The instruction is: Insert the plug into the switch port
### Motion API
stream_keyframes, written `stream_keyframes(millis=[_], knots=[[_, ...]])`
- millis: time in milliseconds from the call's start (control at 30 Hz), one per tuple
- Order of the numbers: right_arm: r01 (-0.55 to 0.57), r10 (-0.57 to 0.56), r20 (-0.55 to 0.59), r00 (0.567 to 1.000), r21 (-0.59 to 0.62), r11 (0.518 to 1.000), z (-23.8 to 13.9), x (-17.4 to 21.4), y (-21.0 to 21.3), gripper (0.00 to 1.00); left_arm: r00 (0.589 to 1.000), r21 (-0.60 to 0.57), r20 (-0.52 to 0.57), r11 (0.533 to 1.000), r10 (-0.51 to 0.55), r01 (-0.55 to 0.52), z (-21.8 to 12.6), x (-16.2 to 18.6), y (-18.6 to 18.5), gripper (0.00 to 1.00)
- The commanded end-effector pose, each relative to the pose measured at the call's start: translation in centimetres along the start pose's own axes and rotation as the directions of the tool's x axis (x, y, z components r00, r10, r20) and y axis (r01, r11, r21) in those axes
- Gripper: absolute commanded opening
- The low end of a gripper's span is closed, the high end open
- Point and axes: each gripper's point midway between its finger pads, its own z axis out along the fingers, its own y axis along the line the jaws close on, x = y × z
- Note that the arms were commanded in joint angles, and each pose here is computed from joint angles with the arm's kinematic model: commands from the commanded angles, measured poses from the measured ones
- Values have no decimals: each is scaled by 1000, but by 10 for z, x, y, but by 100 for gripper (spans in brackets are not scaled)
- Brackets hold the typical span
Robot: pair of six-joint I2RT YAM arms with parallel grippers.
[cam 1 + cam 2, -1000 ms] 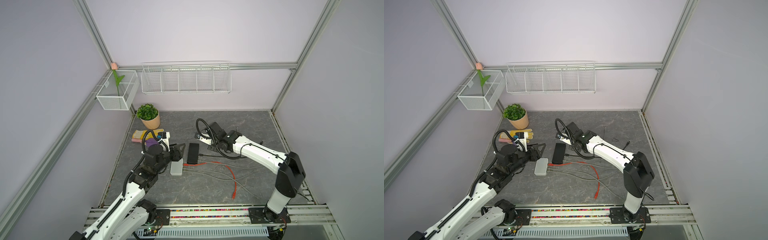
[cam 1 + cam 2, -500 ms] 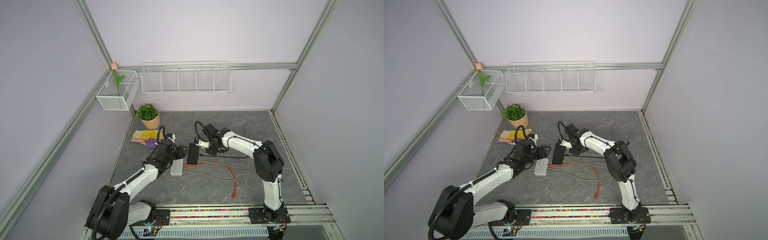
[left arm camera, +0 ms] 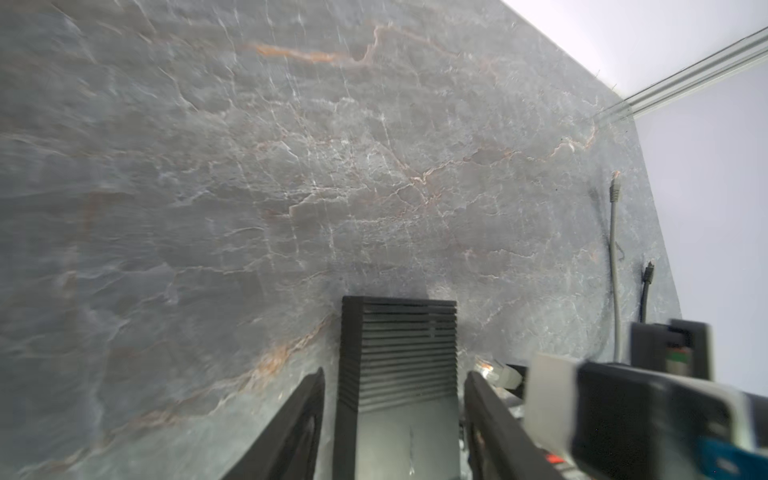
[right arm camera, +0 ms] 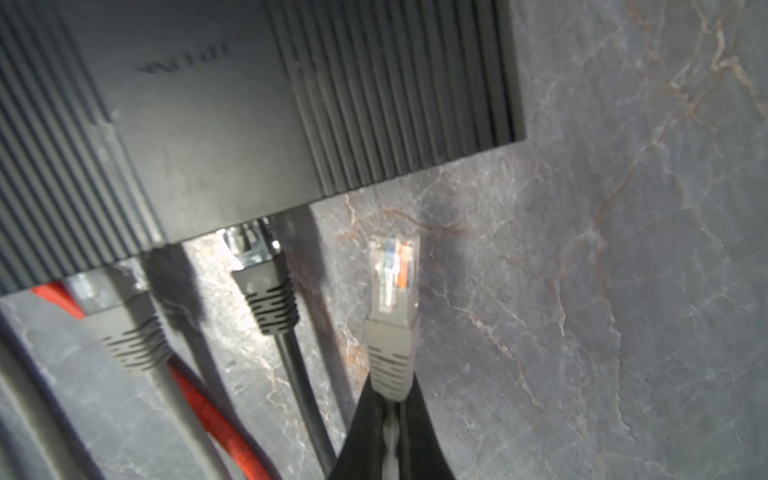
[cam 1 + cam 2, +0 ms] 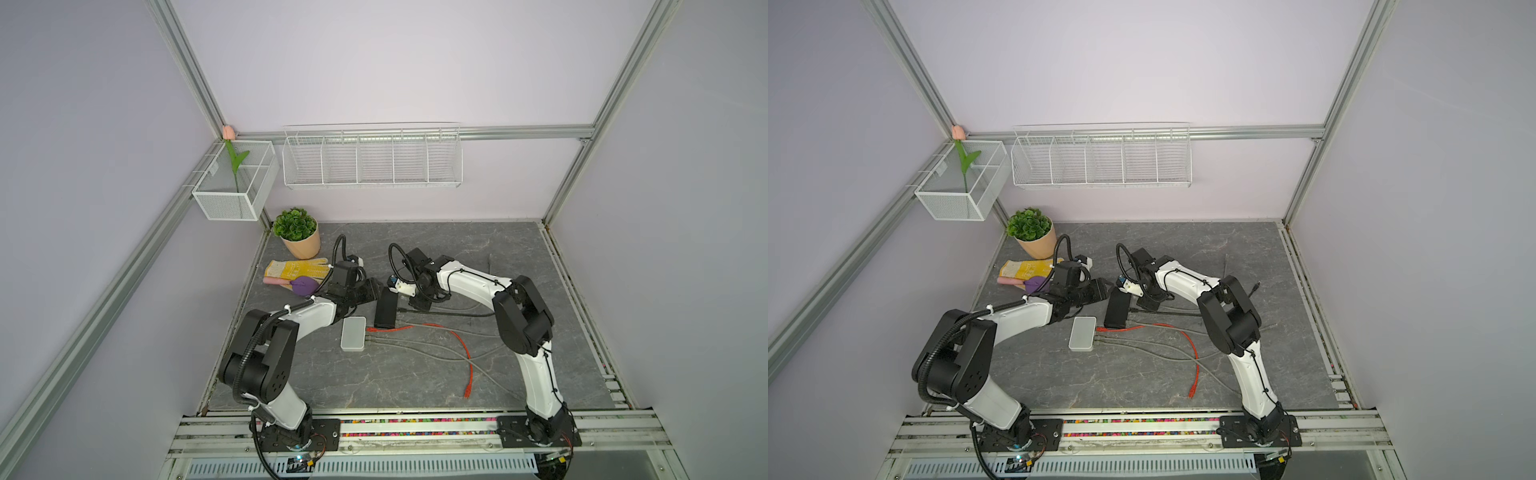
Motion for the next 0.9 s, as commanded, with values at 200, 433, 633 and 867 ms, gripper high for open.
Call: stream_keyframes(millis=[200,433,633,867], knots=[[-20,19,-24,1000,-42,999,9,1,1,7,999,70,-35,998,-2,5,22,6,-4,51],[-24,22,-28,999,-74,997,10,0,5,7,998,80,-67,997,-9,14,34,13,0,49],[-26,23,-26,999,-101,995,10,-1,8,7,998,98,-67,995,5,2,35,13,-5,47],[-37,35,-23,999,-130,991,7,-2,9,9,996,115,-85,993,26,-16,41,17,-12,46]])
